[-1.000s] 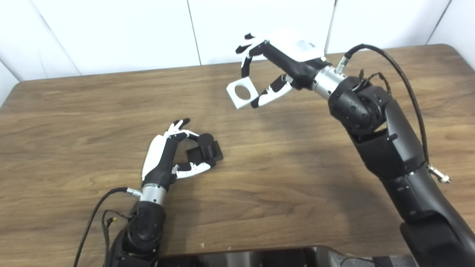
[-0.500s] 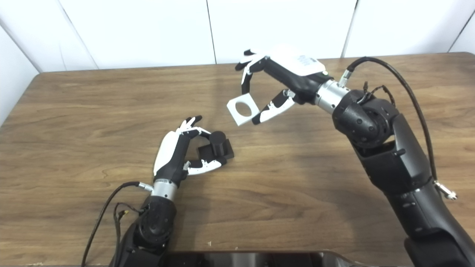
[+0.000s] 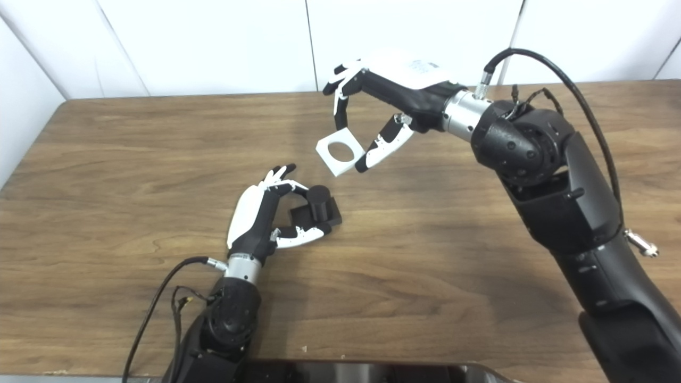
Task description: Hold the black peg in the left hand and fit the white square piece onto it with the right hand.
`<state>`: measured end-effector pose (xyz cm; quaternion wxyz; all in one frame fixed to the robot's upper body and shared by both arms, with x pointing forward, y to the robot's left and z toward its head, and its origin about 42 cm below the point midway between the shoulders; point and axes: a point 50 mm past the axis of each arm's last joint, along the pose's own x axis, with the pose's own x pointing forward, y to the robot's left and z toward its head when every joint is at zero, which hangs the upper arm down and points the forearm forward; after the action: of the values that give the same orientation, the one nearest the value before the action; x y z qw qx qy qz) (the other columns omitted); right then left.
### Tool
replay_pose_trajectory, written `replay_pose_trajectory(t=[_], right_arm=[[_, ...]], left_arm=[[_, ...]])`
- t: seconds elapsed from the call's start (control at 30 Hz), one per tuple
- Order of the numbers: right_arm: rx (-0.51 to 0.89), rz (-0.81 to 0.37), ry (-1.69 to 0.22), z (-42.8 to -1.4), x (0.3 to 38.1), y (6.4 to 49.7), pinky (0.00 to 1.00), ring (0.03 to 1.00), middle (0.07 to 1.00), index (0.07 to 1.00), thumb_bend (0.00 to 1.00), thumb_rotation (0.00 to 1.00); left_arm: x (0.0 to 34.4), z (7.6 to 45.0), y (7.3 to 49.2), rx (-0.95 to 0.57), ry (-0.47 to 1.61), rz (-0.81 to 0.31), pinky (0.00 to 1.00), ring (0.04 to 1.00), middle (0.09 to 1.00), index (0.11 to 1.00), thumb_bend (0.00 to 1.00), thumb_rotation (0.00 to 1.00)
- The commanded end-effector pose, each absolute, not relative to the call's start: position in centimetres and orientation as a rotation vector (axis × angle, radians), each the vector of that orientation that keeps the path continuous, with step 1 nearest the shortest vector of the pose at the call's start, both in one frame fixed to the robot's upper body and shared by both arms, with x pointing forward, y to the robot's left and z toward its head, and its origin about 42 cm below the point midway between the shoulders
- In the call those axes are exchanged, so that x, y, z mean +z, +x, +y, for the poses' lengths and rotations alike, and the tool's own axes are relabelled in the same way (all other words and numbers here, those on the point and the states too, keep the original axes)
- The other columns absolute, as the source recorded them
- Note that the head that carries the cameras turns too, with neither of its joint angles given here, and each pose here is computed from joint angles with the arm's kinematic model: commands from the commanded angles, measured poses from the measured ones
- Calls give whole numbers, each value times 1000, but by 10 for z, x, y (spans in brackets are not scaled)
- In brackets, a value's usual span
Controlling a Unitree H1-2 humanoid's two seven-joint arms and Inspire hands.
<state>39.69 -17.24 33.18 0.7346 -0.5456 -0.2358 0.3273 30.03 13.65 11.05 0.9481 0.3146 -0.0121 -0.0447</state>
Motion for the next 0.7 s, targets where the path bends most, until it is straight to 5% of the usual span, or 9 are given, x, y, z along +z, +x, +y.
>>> replay_pose_trajectory(t=[0.0, 0.67], right_arm=[[705, -586, -1213, -162, 359, 401, 943, 924, 829, 478, 523, 143], [765, -583, -1235, -143, 358, 411, 967, 897, 811, 478, 526, 140]], left_arm=[[94, 131, 296, -128, 651, 60, 1000, 1000, 950, 485, 519, 86], [95, 125, 295, -119, 655, 63, 1000, 1000, 948, 485, 517, 88]])
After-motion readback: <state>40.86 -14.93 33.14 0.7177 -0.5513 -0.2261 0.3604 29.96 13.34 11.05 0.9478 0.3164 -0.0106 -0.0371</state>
